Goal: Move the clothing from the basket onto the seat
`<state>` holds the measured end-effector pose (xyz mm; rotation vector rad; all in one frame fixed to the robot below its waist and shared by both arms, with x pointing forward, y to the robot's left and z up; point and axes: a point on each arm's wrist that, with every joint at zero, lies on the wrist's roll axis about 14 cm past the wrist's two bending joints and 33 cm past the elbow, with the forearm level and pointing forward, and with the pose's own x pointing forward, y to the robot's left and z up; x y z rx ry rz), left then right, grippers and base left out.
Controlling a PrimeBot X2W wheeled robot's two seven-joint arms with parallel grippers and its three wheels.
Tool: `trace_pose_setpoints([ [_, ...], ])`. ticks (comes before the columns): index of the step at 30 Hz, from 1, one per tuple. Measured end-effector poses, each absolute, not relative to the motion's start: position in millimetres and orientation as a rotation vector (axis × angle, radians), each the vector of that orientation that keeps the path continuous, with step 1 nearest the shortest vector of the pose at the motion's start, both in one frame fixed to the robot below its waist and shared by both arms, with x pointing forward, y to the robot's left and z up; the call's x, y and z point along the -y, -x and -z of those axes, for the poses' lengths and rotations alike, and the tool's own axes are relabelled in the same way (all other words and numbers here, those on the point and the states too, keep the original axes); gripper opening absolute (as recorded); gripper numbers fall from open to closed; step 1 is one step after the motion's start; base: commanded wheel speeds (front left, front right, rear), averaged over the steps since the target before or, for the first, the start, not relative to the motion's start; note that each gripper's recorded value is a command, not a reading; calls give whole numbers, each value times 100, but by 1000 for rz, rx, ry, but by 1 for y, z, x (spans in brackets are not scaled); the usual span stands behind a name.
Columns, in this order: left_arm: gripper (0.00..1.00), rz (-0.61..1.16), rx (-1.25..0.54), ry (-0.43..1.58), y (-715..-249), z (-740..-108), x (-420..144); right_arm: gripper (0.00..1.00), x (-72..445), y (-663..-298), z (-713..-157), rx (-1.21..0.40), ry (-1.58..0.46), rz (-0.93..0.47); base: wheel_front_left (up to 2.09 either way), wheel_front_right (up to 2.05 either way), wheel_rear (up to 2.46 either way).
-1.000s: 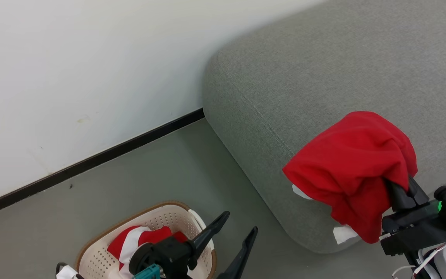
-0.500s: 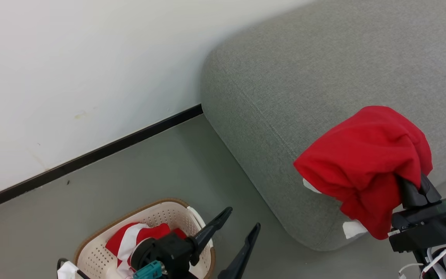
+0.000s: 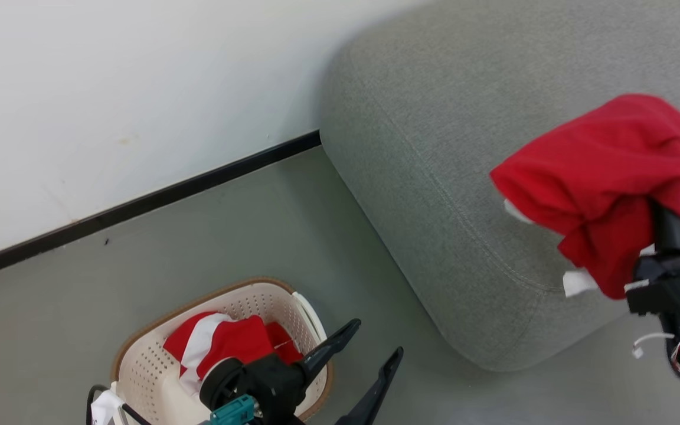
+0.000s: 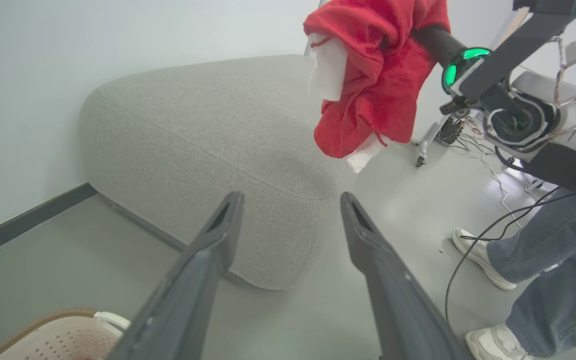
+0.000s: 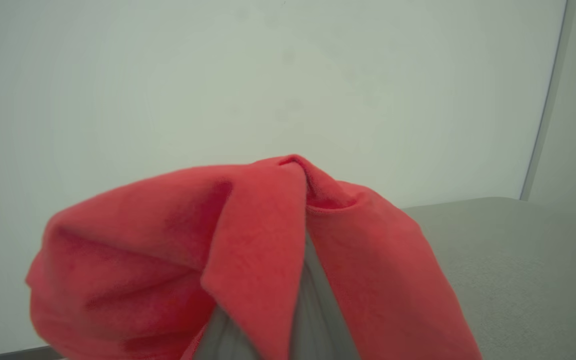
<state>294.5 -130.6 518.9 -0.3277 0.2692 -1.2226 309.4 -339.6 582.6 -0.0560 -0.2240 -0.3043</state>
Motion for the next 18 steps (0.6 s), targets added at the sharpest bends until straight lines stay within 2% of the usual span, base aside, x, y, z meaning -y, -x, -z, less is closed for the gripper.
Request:
trace_pose_setpoints([
  [18,100,1189,-350,297,-323,-489,103,0,389,-376,-590,210,75,398,0,0,0],
])
